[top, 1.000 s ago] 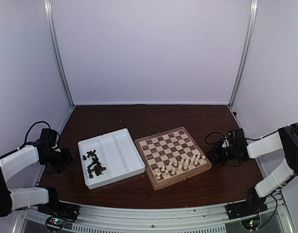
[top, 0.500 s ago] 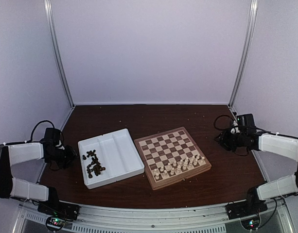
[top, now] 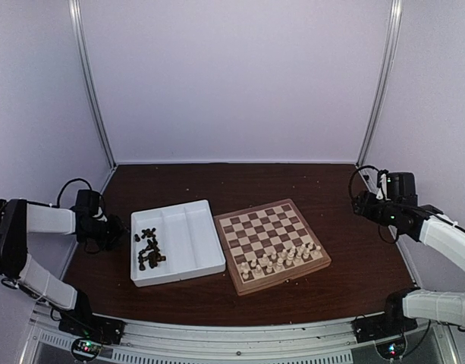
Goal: Set up the chess pieces on the board
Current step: Reset both arms
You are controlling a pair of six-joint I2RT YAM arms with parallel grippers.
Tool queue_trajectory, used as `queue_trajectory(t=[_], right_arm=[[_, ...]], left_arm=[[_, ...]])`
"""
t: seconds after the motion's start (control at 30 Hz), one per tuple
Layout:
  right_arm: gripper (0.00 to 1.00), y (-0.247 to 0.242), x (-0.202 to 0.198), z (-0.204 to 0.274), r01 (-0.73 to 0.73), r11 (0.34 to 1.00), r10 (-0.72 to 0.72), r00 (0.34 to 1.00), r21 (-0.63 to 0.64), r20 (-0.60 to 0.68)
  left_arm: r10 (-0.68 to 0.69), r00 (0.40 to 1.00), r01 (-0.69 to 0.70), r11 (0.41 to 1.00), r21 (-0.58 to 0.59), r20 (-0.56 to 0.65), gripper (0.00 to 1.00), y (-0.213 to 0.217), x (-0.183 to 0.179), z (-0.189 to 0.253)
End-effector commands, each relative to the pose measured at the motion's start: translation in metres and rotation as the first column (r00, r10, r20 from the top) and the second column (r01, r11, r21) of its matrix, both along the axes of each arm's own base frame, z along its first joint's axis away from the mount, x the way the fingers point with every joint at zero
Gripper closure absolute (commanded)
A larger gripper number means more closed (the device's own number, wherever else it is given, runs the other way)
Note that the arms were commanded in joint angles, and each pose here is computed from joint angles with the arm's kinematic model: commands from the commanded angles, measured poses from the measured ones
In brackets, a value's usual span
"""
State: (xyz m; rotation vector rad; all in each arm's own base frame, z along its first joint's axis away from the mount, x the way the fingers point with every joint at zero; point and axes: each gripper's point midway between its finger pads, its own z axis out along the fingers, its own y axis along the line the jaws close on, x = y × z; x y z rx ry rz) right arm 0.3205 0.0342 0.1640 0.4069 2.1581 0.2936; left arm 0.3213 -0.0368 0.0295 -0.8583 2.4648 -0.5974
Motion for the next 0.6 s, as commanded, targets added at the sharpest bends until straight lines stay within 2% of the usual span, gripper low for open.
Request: queue_trajectory(t=[0.0, 0.03, 0.1, 0.13, 0.3, 0.37, 0.4, 0.43, 0.57], right_arm=[[0.26, -0.011, 0.010, 0.019, 0.017, 0.996, -0.010, 0.997, -0.091, 0.074], [0.22, -0.015, 0.011, 0.022, 0.034, 0.994, -0.025, 0.995, -0.106, 0.092], [0.03, -0.022, 0.011, 0.031, 0.071, 0.989, -0.053, 0.989, -0.131, 0.137], [0.01, -0.026, 0.011, 0.038, 0.093, 0.987, -0.070, 0.983, -0.133, 0.170], [0.00, -0.038, 0.008, 0.056, 0.163, 0.968, -0.075, 0.914, -0.193, 0.398], [0.00, -0.034, 0.007, 0.056, 0.147, 0.963, -0.030, 0.890, -0.225, 0.455], [0.00, -0.032, 0.007, 0.055, 0.133, 0.959, -0.001, 0.884, -0.251, 0.468], [0.00, -0.029, 0.008, 0.052, 0.117, 0.953, 0.031, 0.880, -0.280, 0.474], [0.00, -0.025, 0.014, 0.036, 0.077, 0.912, 0.123, 0.886, -0.404, 0.447]], left_arm=[[0.012, 0.999, -0.007, 0.989, 0.151, -0.037, 0.41, 0.020, -0.009, 0.005], [0.028, 0.999, -0.023, 0.981, 0.193, -0.023, 0.40, 0.027, -0.009, 0.009], [0.043, 0.998, -0.051, 0.961, 0.271, 0.035, 0.35, 0.040, -0.008, 0.023], [0.046, 0.996, -0.067, 0.949, 0.309, 0.075, 0.32, 0.047, -0.006, 0.032], [0.003, 0.970, -0.115, 0.890, 0.441, 0.245, 0.21, 0.064, -0.003, 0.075], [-0.005, 0.952, -0.146, 0.870, 0.471, 0.305, 0.11, 0.069, -0.001, 0.090], [-0.030, 0.937, -0.153, 0.861, 0.485, 0.349, 0.05, 0.069, 0.002, 0.100], [-0.077, 0.923, -0.134, 0.854, 0.503, 0.378, 0.03, 0.066, 0.003, 0.103], [-0.218, 0.817, -0.136, 0.827, 0.546, 0.534, 0.02, 0.054, 0.006, 0.124]])
